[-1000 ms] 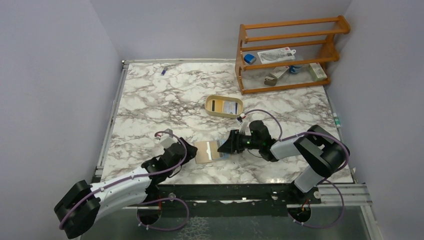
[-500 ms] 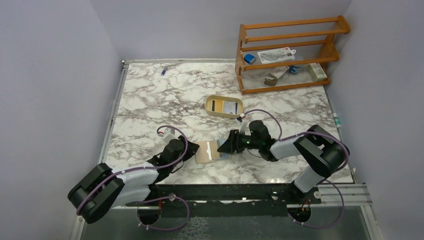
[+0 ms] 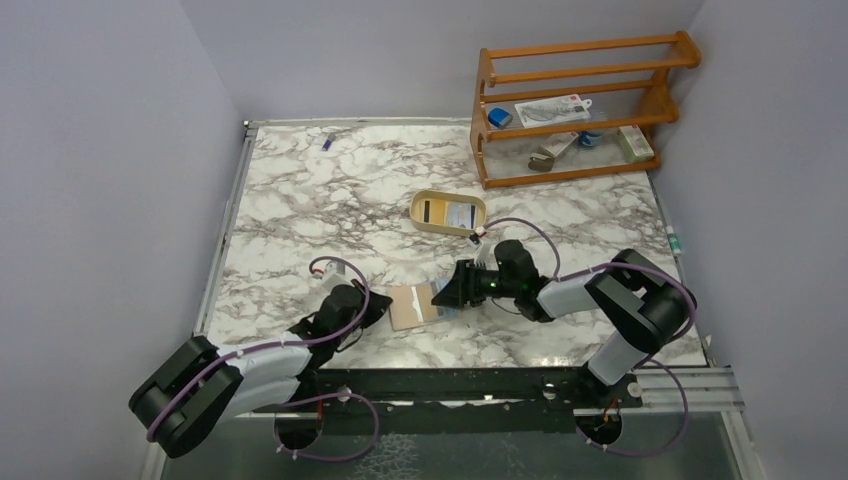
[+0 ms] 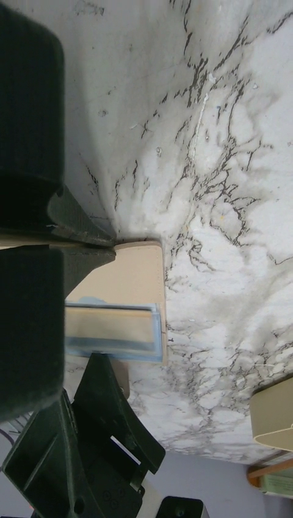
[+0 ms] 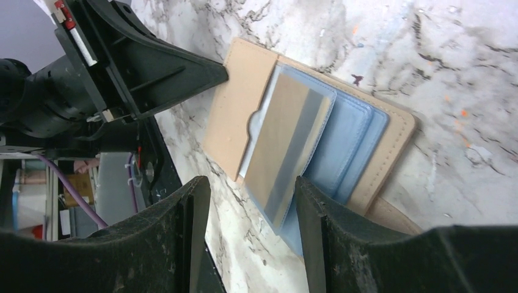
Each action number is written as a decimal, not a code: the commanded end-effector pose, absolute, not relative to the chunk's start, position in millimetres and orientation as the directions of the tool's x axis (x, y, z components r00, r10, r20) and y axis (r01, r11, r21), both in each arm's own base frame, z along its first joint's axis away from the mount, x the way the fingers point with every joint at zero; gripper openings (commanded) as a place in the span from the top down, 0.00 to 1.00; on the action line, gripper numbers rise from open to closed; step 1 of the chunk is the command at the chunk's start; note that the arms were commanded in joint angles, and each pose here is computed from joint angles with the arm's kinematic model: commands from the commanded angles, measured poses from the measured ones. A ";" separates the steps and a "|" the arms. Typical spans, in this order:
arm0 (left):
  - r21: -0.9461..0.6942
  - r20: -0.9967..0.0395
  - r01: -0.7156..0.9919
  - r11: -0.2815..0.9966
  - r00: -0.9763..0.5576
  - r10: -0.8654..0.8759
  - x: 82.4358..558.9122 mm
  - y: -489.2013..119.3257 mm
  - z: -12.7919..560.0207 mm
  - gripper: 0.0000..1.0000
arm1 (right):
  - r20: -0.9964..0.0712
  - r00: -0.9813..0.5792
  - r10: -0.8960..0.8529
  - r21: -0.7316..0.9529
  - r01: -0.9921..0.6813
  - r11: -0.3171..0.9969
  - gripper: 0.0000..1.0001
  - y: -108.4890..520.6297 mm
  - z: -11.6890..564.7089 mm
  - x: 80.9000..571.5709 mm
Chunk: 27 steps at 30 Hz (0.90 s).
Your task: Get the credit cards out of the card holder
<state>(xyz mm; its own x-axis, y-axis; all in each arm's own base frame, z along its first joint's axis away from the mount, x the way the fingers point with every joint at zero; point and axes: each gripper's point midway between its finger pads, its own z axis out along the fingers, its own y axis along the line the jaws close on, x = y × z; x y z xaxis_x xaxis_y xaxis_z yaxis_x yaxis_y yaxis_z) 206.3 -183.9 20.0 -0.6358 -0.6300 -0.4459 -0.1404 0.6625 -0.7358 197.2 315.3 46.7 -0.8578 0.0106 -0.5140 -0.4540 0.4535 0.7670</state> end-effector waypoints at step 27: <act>-0.684 -0.432 -0.188 0.705 -0.674 -0.599 188.3 -170.8 -3.1 1.00 | -0.561 -0.826 -0.051 0.777 -0.547 0.311 0.42 384.1 83.9 185.3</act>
<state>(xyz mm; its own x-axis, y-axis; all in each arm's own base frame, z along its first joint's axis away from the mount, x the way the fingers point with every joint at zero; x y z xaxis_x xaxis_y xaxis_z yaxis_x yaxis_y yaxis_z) 206.3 -180.2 20.0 -0.6284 -0.6368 -0.4469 -0.1502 0.6629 -0.7335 186.1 377.0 90.8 -0.8152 -0.0508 -0.5769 -0.5600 0.3229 0.7629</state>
